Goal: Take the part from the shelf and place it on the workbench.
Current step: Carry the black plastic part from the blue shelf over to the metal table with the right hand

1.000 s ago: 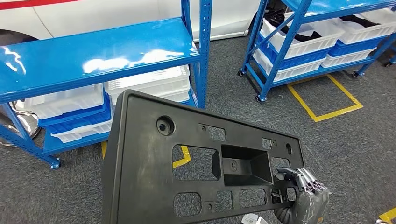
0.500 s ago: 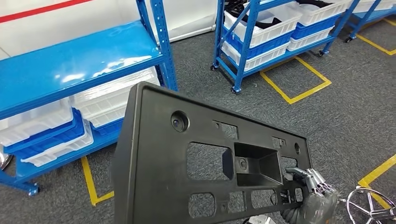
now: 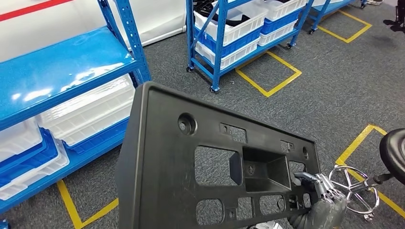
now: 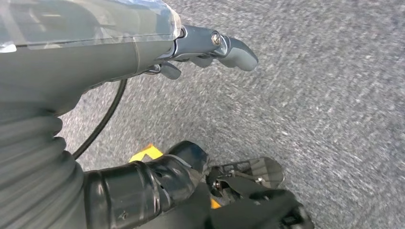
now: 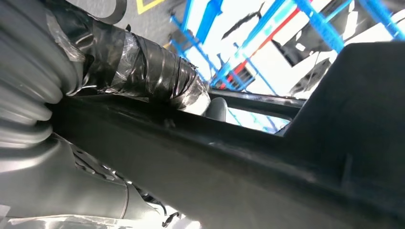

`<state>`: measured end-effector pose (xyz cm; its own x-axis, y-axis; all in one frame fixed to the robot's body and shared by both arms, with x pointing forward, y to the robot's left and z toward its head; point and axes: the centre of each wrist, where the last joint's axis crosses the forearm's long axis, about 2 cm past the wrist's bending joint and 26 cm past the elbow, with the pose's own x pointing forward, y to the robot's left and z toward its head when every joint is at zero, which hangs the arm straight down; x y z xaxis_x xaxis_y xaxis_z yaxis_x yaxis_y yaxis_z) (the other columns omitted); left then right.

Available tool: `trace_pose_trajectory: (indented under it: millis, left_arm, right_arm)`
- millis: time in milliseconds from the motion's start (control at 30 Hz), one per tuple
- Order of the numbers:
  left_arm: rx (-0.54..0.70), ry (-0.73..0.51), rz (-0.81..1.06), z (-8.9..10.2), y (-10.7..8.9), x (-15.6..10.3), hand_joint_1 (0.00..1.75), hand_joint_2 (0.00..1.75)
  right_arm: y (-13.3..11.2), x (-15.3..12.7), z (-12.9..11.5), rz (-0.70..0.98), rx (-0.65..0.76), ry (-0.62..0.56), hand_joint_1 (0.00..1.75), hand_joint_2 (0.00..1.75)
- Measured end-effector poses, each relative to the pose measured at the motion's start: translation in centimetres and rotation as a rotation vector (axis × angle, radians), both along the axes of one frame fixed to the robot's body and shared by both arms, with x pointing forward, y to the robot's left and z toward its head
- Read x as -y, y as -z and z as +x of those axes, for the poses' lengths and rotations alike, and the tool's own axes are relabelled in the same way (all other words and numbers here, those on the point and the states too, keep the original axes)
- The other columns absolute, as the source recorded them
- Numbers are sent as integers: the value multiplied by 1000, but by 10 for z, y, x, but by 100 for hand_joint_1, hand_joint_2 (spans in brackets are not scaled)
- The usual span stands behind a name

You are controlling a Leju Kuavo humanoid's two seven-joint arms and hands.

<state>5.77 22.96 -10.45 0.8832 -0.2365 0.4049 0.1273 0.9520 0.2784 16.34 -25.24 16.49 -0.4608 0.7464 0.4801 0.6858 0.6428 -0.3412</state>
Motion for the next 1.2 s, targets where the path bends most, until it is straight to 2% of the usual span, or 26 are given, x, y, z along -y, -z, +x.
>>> trace_pose_trajectory:
  millis: [1200]
  left_arm:
    - [5, 6, -28, -3, 0, 2, 0, 175]
  right_arm:
    - [1, 4, -1, 11, -9, 19, 173, 175]
